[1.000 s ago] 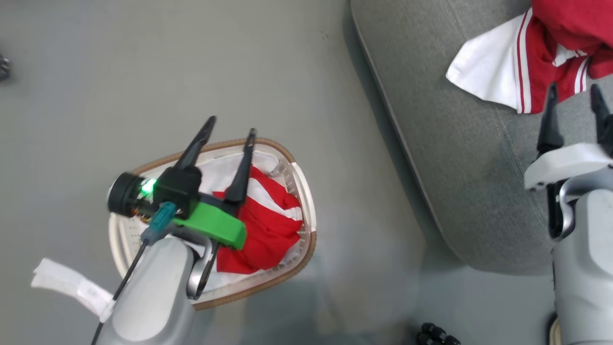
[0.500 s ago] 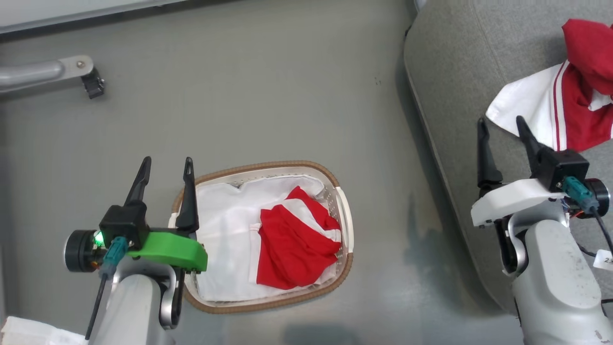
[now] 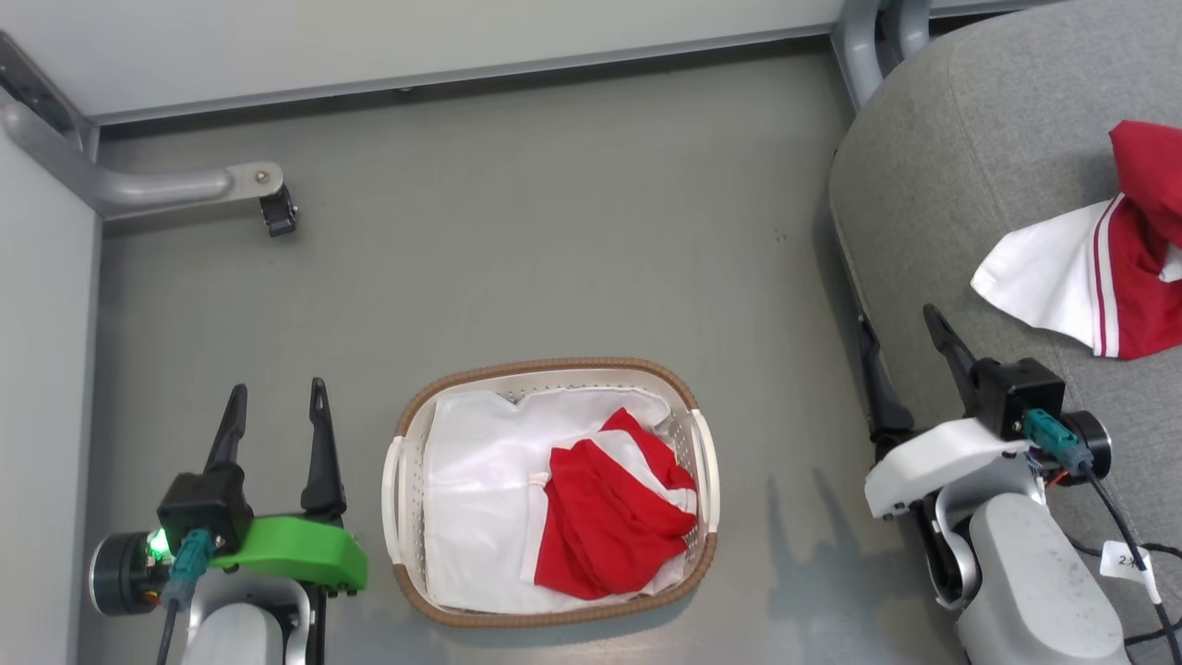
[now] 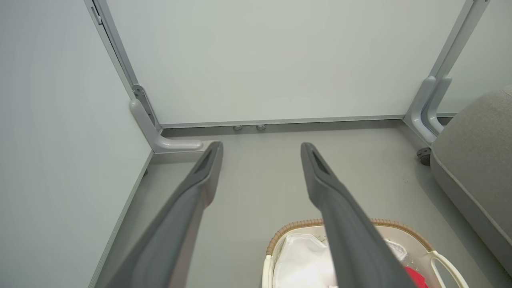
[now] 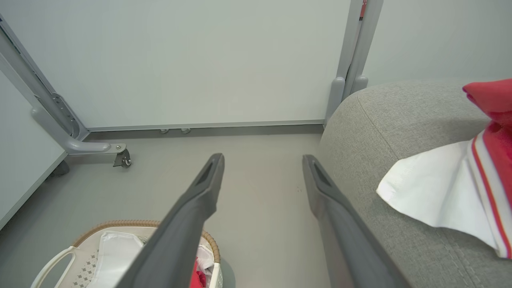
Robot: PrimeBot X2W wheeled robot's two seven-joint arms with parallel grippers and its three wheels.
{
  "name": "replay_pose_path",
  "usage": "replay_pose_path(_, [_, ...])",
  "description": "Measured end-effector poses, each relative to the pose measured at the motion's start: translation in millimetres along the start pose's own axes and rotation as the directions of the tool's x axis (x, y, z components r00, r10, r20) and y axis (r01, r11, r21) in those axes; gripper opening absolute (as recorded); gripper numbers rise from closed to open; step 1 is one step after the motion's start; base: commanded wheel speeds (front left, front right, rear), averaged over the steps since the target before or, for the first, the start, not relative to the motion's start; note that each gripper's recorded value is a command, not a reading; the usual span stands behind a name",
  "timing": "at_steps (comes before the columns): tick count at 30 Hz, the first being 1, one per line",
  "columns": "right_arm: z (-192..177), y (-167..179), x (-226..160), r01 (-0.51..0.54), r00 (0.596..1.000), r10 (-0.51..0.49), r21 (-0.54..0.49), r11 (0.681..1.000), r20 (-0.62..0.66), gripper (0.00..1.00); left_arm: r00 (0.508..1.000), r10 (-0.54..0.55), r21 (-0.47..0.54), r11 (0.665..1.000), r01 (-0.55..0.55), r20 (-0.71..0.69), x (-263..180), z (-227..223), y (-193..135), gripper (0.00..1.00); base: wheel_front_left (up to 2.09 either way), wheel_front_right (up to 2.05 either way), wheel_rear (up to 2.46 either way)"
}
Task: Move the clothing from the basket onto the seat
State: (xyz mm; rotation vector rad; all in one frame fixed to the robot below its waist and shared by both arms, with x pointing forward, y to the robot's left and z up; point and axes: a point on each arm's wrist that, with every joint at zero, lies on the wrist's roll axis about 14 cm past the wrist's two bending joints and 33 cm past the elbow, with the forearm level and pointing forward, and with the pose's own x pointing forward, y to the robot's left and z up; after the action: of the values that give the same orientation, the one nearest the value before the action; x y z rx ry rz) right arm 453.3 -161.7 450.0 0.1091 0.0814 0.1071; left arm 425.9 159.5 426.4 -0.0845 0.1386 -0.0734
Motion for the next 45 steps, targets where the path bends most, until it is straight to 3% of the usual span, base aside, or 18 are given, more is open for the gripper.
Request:
replay_pose_path(12, [-6.3,11.3,-37.0,-0.018,0.999,0.018,0.009,1.000,-0.026,1.00,1.000,0.004,-0.021,1.000,-0.004,0.001,-41.5,1.7,-2.0,1.00,0.00,0.00,0.00])
replay_pose_path(23, [-9.9,18.5,-40.7,-0.039,0.999,0.039,0.008,0.999,-0.036,1.00,0.999,-0.037,-0.054,0.998,0.035,-0.030,-46.7,-8.7,-14.4,1.00,0.00,0.00,0.00])
replay_pose_path(33, [-3.0,16.5,-12.0,-0.045,0.999,0.045,0.014,0.999,-0.005,1.00,0.979,-0.144,-0.089,0.987,0.132,-0.144,-27.8,-46.8,-44.8,1.00,0.00,0.00,0.00])
replay_pose_path(45, [-22.6,7.2,38.1,-0.047,0.999,0.047,0.019,0.999,-0.012,1.00,0.909,-0.299,-0.135,0.953,0.270,-0.290,24.1,-109.0,-89.6,1.00,0.00,0.00,0.00])
